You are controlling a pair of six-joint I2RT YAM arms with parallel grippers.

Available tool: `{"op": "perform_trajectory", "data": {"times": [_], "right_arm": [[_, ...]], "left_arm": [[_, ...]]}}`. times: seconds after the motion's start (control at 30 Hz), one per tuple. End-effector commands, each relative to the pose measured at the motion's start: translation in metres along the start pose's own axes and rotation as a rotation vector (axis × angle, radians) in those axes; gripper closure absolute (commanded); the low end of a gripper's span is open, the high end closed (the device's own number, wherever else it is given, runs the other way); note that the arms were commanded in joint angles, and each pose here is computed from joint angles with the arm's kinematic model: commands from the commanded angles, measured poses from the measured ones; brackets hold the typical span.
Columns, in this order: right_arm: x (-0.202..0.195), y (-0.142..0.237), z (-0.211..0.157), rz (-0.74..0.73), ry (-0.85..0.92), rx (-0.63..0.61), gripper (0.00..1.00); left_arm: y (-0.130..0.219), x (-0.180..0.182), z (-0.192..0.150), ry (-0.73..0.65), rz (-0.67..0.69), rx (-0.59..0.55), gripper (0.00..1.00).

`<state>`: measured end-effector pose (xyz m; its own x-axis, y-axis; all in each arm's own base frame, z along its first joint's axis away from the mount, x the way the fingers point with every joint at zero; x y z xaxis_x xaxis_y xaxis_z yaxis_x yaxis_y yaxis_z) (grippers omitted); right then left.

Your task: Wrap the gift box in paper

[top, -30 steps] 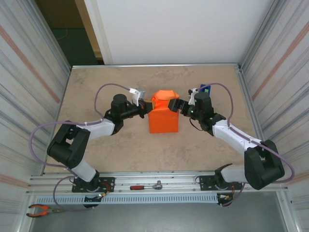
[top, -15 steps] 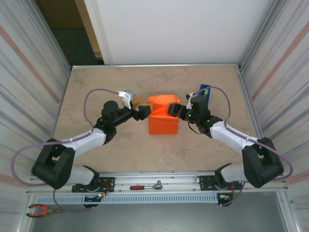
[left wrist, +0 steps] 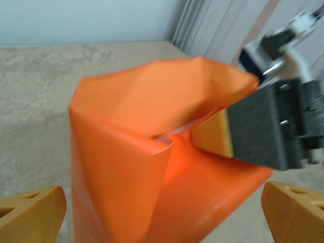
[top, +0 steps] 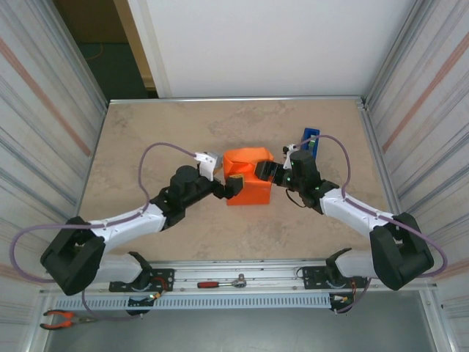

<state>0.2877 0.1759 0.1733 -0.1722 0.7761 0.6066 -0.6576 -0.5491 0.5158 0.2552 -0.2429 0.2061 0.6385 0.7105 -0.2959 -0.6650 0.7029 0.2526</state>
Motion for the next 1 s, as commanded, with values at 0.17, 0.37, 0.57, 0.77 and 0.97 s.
{"op": "perform_trajectory", "data": {"times": [0.17, 0.37, 0.57, 0.77, 0.97], "right_arm": [[0.008, 0.007, 0.005, -0.016, 0.0, 0.028, 0.12], [0.036, 0.037, 0.034, 0.035, 0.023, -0.053, 0.02], [0.034, 0.057, 0.039, -0.013, 0.044, -0.109, 0.02], [0.026, 0.052, 0.029, -0.066, 0.085, -0.101, 0.0], [0.028, 0.041, 0.02, -0.07, 0.117, -0.081, 0.04]], "left_arm": [[-0.025, 0.022, 0.0, -0.061, 0.193, 0.035, 0.01], [-0.029, 0.033, -0.004, -0.02, 0.272, 0.025, 0.02], [-0.025, 0.039, 0.001, 0.007, 0.346, 0.001, 0.03], [-0.025, 0.041, 0.003, 0.012, 0.367, 0.002, 0.08], [-0.022, 0.038, -0.001, 0.013, 0.346, 0.011, 0.11]]}}
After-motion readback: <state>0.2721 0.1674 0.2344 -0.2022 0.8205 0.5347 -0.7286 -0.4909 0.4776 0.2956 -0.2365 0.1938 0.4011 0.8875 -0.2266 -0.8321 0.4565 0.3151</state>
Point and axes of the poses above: each hand's point on the last joint's axis, 136 mm out from that joint toward the fingers, its own y axis back along the fingers, its own x axis along the line the jaws close on, z = x × y, the point moved 6 cm from there along y, back along the fingers
